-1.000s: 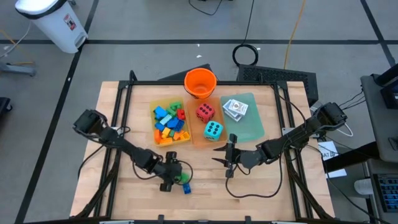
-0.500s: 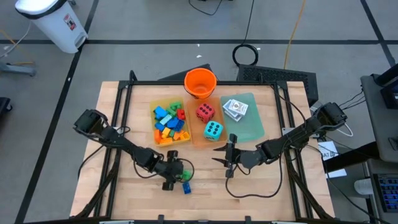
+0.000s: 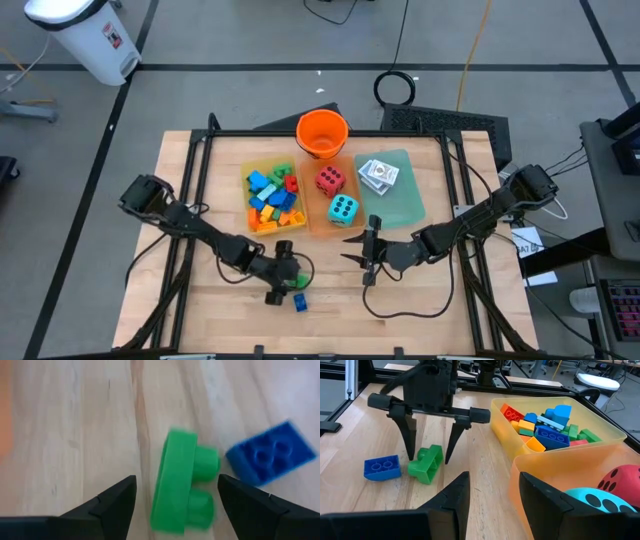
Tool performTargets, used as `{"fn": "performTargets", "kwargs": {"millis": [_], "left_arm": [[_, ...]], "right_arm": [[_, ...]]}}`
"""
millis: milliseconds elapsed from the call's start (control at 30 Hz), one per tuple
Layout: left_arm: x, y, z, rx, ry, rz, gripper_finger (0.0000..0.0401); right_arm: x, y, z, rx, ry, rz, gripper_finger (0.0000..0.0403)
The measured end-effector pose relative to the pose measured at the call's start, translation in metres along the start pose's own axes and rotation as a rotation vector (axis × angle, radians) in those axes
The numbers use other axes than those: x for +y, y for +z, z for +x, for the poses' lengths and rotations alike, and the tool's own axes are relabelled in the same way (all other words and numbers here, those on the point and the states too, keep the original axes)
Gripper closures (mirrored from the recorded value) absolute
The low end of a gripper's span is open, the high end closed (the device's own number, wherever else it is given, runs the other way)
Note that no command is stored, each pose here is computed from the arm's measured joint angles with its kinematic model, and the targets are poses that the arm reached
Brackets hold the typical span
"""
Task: Pick & Place Toys
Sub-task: Put the green game piece into the yellow bin
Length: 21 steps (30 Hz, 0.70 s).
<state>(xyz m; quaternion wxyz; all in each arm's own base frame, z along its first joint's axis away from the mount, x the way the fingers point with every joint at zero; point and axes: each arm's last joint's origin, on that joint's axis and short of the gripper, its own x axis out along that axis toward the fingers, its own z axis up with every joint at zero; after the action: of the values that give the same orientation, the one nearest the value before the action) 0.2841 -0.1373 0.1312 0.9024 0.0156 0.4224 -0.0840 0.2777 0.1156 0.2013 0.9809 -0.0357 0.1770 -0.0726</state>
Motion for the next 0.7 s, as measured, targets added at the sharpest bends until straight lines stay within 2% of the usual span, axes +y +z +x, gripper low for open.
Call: {"fn": "performTargets", "kwargs": {"millis": [300, 700], "left_arm": [[0.003, 0.004, 0.0, -0.032, 0.0, 0.052, 0.0136], [0.004, -0.004, 0.018, -0.004, -0.01, 0.057, 0.02]], "right_arm": [[0.0, 0.0, 0.0, -0.002, 0.0, 0.001, 0.0264], [0.0, 0.0, 0.0, 0.003, 0.0, 0.001, 0.0264]]}}
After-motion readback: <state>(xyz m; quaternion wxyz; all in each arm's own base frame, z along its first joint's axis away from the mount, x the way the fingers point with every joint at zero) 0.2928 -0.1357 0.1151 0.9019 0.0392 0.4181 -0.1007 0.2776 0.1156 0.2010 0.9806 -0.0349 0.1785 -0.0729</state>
